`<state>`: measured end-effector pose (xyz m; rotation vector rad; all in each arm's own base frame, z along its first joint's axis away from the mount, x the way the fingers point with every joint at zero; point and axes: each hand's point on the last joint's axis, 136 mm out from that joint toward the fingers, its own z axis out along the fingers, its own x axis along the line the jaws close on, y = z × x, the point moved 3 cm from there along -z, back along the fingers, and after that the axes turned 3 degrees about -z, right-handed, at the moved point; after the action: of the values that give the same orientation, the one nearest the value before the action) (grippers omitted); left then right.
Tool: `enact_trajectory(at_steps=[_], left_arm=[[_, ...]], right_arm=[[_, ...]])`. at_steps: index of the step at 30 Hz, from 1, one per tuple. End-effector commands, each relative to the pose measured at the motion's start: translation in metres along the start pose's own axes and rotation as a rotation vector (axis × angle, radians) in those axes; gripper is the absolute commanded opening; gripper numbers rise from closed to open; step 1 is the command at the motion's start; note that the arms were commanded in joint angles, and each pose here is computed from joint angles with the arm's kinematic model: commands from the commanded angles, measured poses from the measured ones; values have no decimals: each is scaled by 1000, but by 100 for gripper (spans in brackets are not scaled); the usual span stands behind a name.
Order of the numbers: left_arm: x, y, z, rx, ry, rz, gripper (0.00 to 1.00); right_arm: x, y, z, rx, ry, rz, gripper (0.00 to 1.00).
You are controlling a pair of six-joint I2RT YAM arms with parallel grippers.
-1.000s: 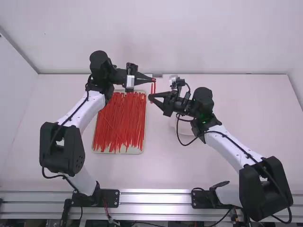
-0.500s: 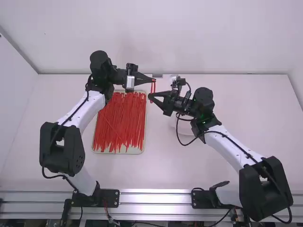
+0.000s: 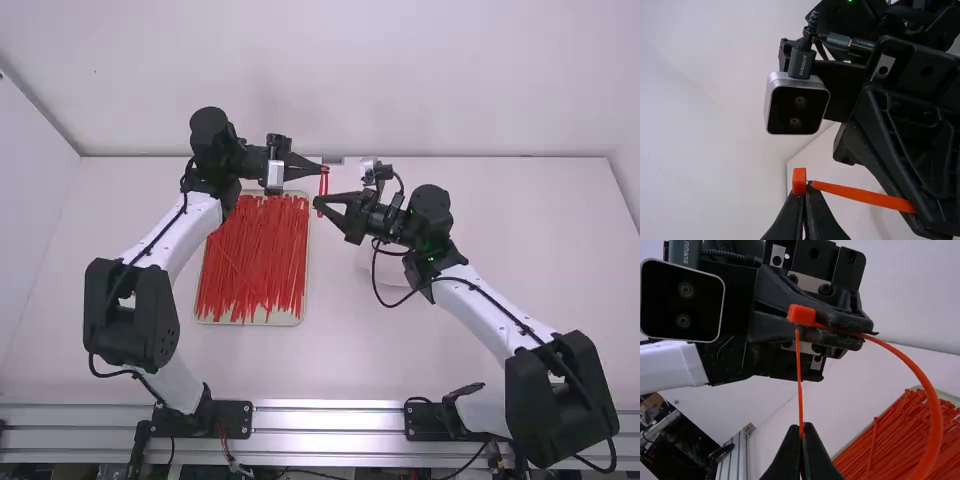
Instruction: Fasten the cable tie
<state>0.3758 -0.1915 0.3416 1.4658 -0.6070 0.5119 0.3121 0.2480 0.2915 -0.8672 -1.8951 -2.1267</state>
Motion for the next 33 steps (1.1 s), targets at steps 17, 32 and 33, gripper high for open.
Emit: enact_trajectory(at_steps=[17, 32, 33], left_arm=[[-4, 0, -4, -9, -16, 1, 2], [-6, -2, -4, -10, -19, -26, 2], [-7, 0, -4, -20, -32, -19, 2]], right_arm=[[0, 2, -1, -15, -2, 18, 0], [0, 10, -4, -46, 0, 32, 0], [1, 11, -4, -50, 4, 26, 0]])
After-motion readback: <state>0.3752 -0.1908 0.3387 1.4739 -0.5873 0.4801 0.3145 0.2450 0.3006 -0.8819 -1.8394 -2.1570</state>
